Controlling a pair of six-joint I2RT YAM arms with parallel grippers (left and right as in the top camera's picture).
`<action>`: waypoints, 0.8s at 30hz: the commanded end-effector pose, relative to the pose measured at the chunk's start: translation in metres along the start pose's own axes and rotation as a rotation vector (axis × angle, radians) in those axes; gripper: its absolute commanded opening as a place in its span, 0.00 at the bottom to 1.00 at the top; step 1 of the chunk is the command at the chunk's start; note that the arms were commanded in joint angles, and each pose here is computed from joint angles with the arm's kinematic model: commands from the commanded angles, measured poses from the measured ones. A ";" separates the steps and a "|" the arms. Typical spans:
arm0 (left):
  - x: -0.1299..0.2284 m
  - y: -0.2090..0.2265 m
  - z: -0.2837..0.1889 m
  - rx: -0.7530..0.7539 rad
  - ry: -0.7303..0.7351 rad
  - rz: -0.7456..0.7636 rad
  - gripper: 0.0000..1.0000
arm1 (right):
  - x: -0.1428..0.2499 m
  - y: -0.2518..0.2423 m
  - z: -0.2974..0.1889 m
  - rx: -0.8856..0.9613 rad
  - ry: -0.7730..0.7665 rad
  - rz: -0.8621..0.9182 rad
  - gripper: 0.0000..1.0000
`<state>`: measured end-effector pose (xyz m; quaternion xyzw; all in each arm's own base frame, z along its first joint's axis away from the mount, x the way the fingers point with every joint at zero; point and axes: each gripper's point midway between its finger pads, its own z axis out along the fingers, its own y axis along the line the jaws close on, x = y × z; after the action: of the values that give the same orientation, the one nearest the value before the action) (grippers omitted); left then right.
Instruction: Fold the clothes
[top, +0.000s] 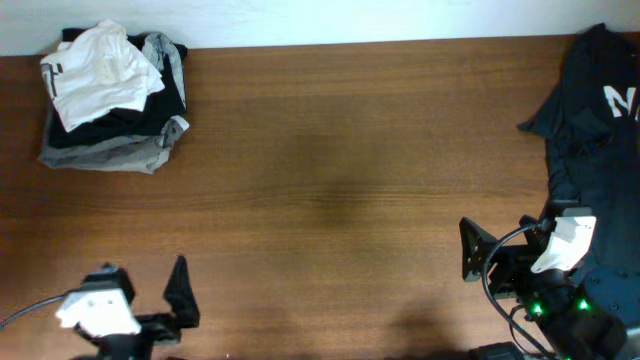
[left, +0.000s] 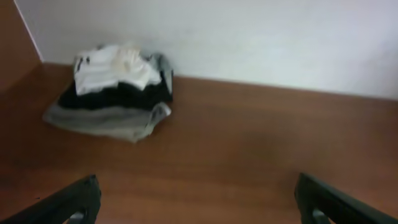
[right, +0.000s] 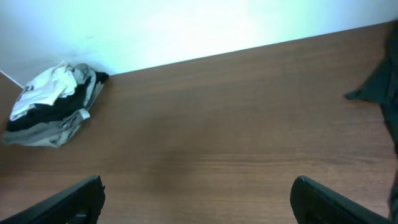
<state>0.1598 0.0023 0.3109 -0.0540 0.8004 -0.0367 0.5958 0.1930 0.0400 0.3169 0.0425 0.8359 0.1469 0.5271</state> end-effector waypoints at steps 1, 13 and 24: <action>0.033 0.005 0.022 -0.040 0.079 0.014 0.99 | 0.000 -0.007 -0.001 0.035 -0.008 0.010 0.99; 0.050 0.011 0.031 -0.078 0.117 0.029 0.99 | 0.000 -0.007 -0.001 0.035 -0.008 0.011 0.99; 0.051 0.011 0.031 -0.079 0.122 0.030 0.99 | 0.011 -0.015 -0.003 0.076 0.029 0.005 0.99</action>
<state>0.1757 0.0048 0.2514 -0.0555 0.8390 -0.0010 0.5413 0.1895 0.0376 0.3084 0.0463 0.8461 0.1392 0.5124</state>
